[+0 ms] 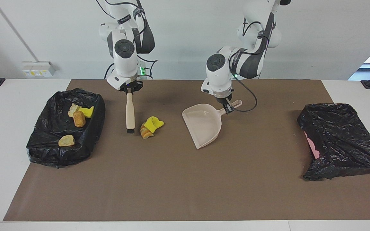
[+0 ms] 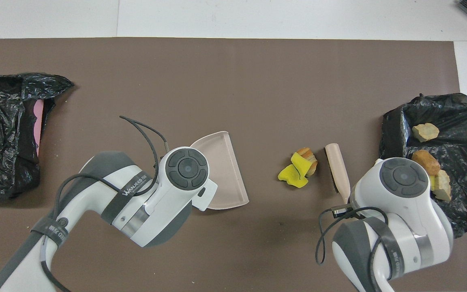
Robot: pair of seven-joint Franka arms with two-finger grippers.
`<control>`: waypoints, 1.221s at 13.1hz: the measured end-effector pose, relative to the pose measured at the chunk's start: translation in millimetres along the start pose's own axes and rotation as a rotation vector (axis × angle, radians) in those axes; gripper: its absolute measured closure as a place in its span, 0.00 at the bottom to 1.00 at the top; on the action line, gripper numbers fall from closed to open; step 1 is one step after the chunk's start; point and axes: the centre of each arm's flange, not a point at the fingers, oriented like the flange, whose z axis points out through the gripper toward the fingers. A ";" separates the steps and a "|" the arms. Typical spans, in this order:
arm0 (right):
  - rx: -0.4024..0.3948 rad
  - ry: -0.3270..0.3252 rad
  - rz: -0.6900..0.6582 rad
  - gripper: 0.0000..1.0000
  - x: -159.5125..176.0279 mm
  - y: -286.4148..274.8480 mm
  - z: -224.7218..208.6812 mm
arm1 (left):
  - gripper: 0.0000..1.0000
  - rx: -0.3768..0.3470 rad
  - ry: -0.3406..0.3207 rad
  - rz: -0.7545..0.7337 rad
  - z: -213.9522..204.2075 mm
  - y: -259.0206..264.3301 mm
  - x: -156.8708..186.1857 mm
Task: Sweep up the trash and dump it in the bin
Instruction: 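Sweep the remaining pieces into the dustpan with the right gripper's brush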
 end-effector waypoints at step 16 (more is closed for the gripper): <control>0.380 0.009 -0.054 0.73 0.4 -212.6 -4.1 | 0.67 0.024 -0.016 0.055 11.5 14.6 2.4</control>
